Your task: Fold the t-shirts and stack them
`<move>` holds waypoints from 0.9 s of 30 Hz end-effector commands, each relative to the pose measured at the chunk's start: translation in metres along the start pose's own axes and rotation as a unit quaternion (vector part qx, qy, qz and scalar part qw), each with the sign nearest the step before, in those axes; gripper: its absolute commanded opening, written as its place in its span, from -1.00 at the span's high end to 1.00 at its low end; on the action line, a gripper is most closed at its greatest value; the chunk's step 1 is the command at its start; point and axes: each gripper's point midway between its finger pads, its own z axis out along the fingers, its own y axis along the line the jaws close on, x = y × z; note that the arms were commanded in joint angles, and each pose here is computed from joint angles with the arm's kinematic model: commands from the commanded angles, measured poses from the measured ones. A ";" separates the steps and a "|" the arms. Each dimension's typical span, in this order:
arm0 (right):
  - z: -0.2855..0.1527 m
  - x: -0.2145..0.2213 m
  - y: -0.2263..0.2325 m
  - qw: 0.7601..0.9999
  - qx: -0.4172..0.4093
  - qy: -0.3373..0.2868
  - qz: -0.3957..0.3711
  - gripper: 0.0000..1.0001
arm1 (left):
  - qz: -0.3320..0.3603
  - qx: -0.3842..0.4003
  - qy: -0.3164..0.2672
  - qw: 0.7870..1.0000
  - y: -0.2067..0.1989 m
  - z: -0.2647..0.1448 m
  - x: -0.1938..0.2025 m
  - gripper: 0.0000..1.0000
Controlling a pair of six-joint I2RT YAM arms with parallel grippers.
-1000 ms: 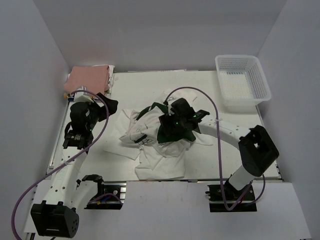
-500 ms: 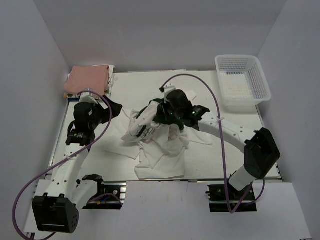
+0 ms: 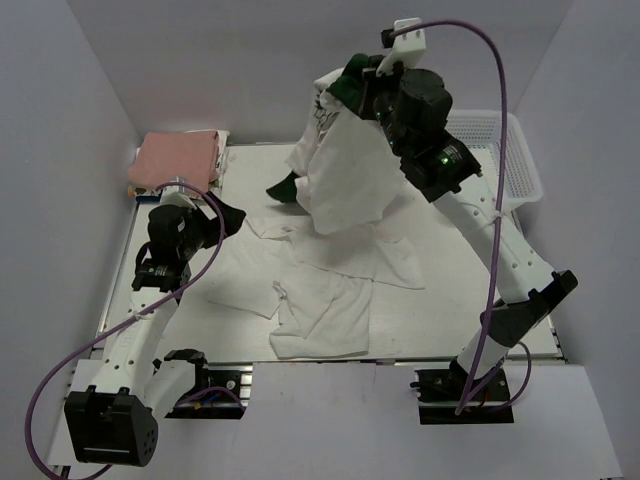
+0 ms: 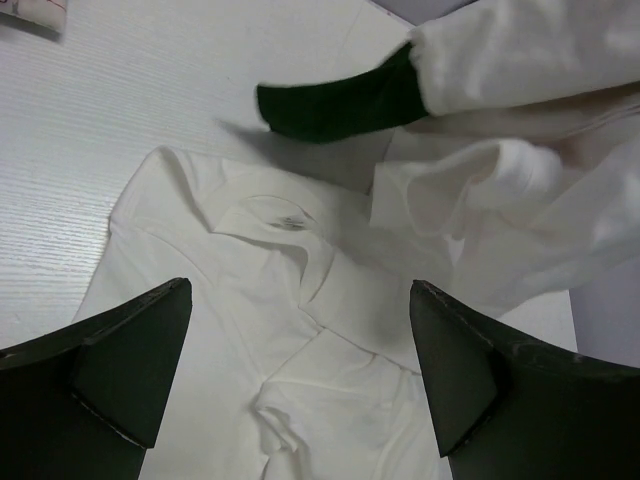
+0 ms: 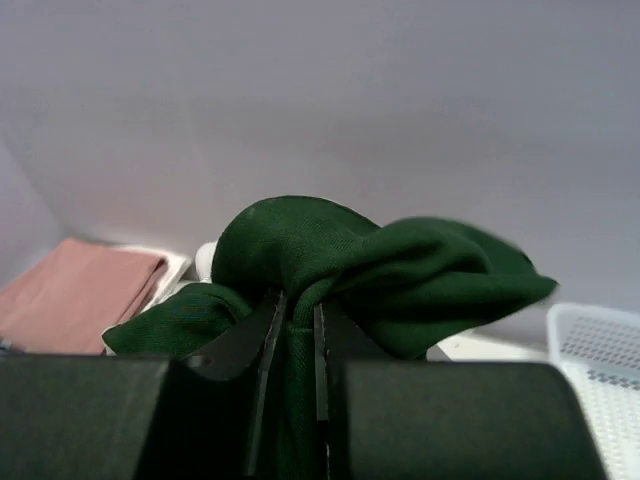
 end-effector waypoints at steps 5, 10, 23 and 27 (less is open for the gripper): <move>-0.012 -0.106 -0.020 0.992 0.009 -0.126 -0.017 1.00 | 0.003 -0.004 -0.004 1.000 0.000 0.002 -0.004 -0.99; -0.015 -0.126 -0.035 0.985 0.032 -0.159 -0.052 1.00 | 0.001 -0.005 0.006 1.000 0.001 0.003 0.001 -0.99; -0.042 -0.144 0.009 0.975 -0.108 -0.187 -0.053 1.00 | -0.004 -0.001 0.009 1.000 -0.002 0.006 -0.002 -0.99; -0.053 -0.037 0.054 0.970 -0.234 -0.060 -0.031 0.32 | -0.005 -0.005 0.015 1.000 -0.002 0.002 -0.001 -0.99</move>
